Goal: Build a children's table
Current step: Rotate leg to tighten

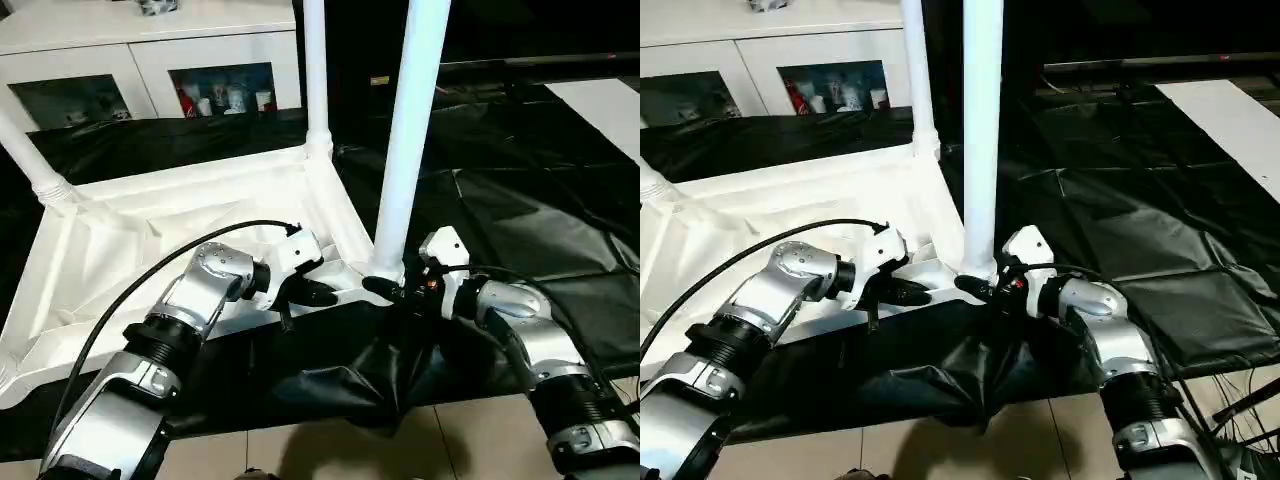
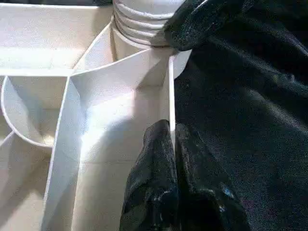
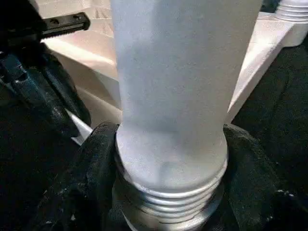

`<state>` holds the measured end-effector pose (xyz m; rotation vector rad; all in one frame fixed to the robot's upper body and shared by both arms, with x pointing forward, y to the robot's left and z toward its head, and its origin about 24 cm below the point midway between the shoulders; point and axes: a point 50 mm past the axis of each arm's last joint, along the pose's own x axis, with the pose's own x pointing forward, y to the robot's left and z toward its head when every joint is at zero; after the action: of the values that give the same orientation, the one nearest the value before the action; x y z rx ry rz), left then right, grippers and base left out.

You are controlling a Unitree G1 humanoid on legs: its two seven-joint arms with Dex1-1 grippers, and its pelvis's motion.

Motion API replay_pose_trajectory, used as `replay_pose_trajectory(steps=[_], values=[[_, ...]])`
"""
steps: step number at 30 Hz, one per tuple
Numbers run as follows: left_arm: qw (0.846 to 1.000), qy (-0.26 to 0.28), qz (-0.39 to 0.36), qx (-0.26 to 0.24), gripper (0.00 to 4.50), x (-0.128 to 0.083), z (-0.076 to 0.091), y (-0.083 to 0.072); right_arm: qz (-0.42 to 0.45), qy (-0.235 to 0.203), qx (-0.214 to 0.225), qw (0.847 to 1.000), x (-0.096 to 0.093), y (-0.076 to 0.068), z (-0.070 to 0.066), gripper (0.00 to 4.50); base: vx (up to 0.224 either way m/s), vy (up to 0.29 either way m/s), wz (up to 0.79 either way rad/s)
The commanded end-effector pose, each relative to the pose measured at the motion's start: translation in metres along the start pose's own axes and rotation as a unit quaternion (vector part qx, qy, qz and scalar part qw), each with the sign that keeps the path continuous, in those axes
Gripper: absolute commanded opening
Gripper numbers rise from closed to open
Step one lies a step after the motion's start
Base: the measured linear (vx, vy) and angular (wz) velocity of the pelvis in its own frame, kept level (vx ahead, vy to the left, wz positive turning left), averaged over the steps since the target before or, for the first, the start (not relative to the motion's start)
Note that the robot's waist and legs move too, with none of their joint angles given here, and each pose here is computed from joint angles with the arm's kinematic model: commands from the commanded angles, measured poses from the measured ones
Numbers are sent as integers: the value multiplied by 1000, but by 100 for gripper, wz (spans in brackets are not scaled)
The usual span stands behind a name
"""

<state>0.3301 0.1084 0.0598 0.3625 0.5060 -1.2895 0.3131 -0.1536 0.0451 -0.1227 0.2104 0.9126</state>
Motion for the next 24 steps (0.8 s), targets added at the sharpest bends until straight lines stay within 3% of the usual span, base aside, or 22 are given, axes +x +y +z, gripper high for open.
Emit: replay_pose_trajectory(steps=[1,4,9,13,17,19,21,22,24], values=[[1000,2,-20,1,0,7,1,-6,-53,5,21,998,-3,-7,-7,270,0,0,0],[1000,5,12,-16,0,15,1,-3,-112,13,46,993,1,-9,-15,270,0,0,0],[989,-11,118,-91,0,40,11,8,-273,48,114,954,19,-16,-31,270,0,0,0],[974,-20,190,-121,0,49,17,16,-354,63,145,922,32,-20,-30,270,0,0,0],[967,-22,222,-123,0,53,21,20,-393,58,152,905,46,-18,-23,270,0,0,0],[967,-22,221,-121,0,54,21,19,-390,53,149,907,51,-16,-20,270,0,0,0],[974,-27,200,-103,0,55,22,17,-344,31,124,930,62,-10,-10,270,0,0,0],[974,-27,199,-102,0,55,22,16,-341,29,121,932,62,-9,-9,270,0,0,0],[979,-30,183,-89,0,55,22,15,-322,4,117,939,63,-9,-4,326,0,0,0]])
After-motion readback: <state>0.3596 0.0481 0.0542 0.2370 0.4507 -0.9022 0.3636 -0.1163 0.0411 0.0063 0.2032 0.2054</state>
